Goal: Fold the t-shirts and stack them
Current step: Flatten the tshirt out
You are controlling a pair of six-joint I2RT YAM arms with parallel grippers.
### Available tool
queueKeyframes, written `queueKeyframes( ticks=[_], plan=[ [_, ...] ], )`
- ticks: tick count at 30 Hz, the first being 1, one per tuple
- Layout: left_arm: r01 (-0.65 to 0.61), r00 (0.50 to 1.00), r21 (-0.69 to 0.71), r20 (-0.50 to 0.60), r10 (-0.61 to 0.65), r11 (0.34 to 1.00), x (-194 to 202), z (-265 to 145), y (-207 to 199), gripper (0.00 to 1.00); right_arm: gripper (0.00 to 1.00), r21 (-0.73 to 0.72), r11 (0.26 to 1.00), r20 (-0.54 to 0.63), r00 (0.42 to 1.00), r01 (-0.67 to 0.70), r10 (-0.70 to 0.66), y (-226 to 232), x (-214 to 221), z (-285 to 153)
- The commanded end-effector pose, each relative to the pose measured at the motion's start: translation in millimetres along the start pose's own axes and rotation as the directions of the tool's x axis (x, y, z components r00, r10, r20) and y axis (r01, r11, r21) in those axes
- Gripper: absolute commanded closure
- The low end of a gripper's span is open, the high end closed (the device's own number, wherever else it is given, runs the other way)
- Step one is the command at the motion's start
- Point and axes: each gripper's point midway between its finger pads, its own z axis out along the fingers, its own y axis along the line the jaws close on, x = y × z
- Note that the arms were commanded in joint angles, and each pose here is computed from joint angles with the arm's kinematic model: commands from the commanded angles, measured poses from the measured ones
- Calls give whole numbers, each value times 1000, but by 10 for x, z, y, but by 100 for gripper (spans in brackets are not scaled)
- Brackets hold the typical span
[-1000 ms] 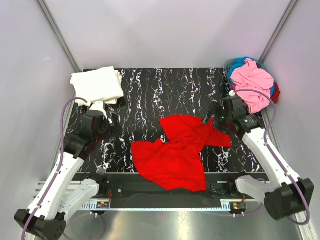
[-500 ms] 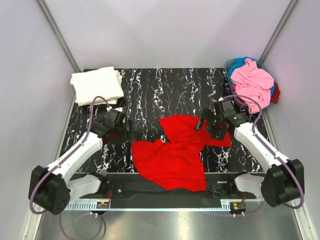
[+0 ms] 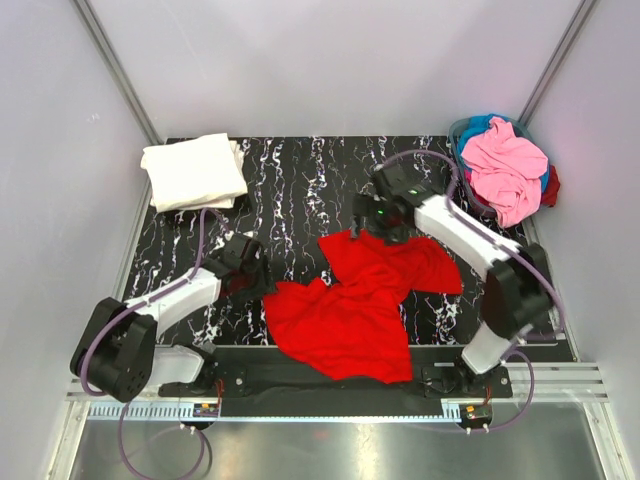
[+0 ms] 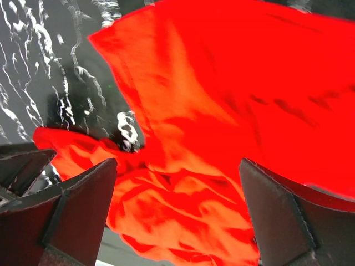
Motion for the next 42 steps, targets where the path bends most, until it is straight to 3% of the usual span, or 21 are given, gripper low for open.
queueKeyframes(
  ticks=[1,2,3,4,7,17,18,24,30,31,34,37,42],
  plan=[
    [10,998,88,63,-16,996,-128,37,-183,51,3,50,983,2,984,178,-178,332,-168,175],
    [4,997,99,72,-11,995,-130,35,-190,63,4,53,973,-11,975,223,-222,471,-201,325],
    [2,997,111,82,-11,994,-153,23,-216,63,4,75,970,-47,972,233,-230,408,-141,473],
    [4,997,111,82,-13,994,-126,41,-194,79,5,57,964,-24,966,260,-259,591,-232,486],
    [5,995,127,96,-18,992,-136,58,-210,100,5,77,938,-49,941,338,-335,800,-266,786],
    [7,993,140,115,-23,990,-132,52,-202,100,19,187,893,-136,911,409,-389,787,-261,1498],
    [7,993,140,113,-23,990,-128,55,-202,100,28,195,890,-138,910,411,-390,774,-253,1527],
    [7,994,139,109,-23,990,-126,66,-203,100,49,219,890,-147,915,400,-376,702,-209,1583],
    [10,993,137,113,-26,990,-126,58,-195,100,88,228,891,-162,917,393,-363,631,-130,1553],
    [12,993,134,114,-28,991,-128,52,-190,100,100,225,891,-161,917,394,-365,634,-132,1529],
    [5,991,126,134,-22,992,-196,-42,-206,100,100,209,898,-129,921,387,-367,697,-213,1306],
    [-17,979,129,202,-9,991,-393,-349,-290,100,100,222,901,-34,926,373,-375,764,-498,811],
    [-87,906,147,423,17,985,-970,-1456,-542,100,100,179,949,240,924,260,-298,812,-1164,-644]
  ],
)
